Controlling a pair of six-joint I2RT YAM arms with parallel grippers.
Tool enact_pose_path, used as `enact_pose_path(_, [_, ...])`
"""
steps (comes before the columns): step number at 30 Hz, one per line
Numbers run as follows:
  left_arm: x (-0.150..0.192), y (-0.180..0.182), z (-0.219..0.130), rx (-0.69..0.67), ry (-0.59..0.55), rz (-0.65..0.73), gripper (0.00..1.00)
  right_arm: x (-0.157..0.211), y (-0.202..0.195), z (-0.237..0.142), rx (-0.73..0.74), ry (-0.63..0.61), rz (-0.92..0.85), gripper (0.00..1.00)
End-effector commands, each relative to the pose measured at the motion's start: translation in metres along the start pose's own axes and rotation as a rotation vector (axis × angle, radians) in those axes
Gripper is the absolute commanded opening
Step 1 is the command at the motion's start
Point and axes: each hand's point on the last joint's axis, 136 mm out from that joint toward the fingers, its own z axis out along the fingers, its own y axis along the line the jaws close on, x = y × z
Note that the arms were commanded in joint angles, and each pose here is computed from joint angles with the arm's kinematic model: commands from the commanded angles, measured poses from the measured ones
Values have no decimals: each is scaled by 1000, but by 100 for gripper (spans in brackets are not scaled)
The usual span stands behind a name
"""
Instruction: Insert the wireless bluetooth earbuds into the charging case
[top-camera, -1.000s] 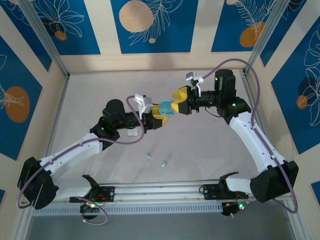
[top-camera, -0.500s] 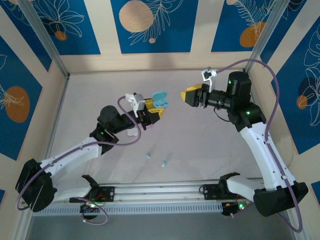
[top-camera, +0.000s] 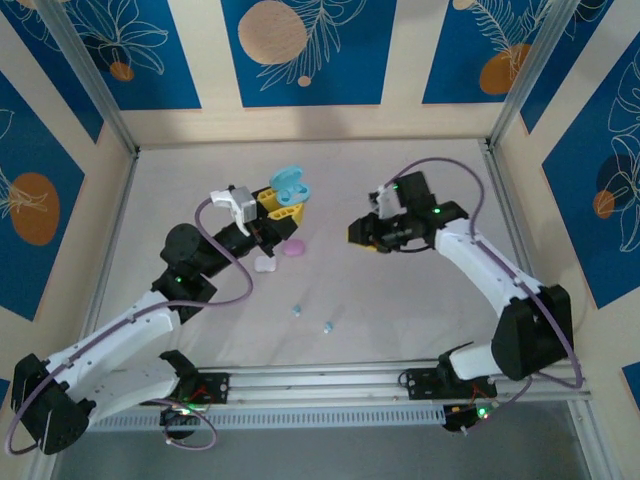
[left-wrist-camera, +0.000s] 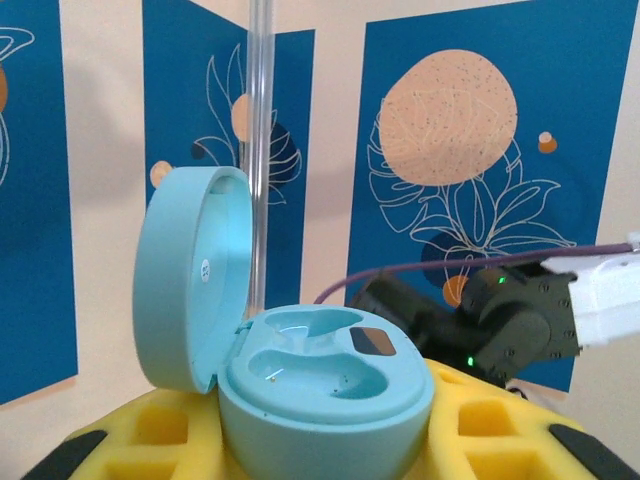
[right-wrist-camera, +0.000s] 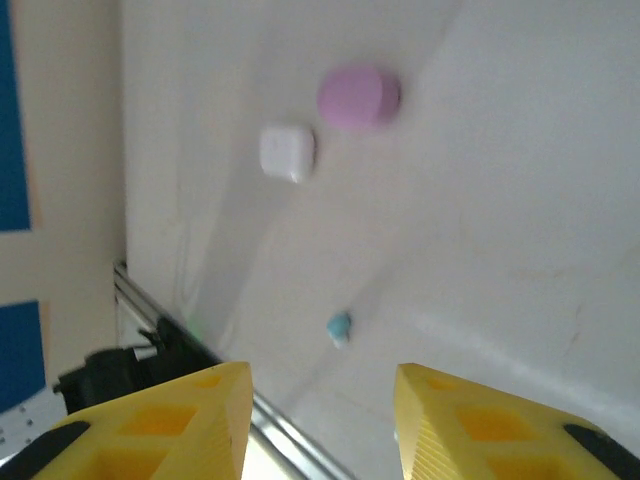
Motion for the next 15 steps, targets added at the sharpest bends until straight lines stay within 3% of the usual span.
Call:
enact_pose_path(1, [-10, 0, -3, -22, -10, 22, 20, 35, -1, 31, 55, 131, 73, 42])
enact_pose_path(15, [-19, -2, -14, -40, -16, 43, 20, 101, 0, 137, 302, 398, 75, 36])
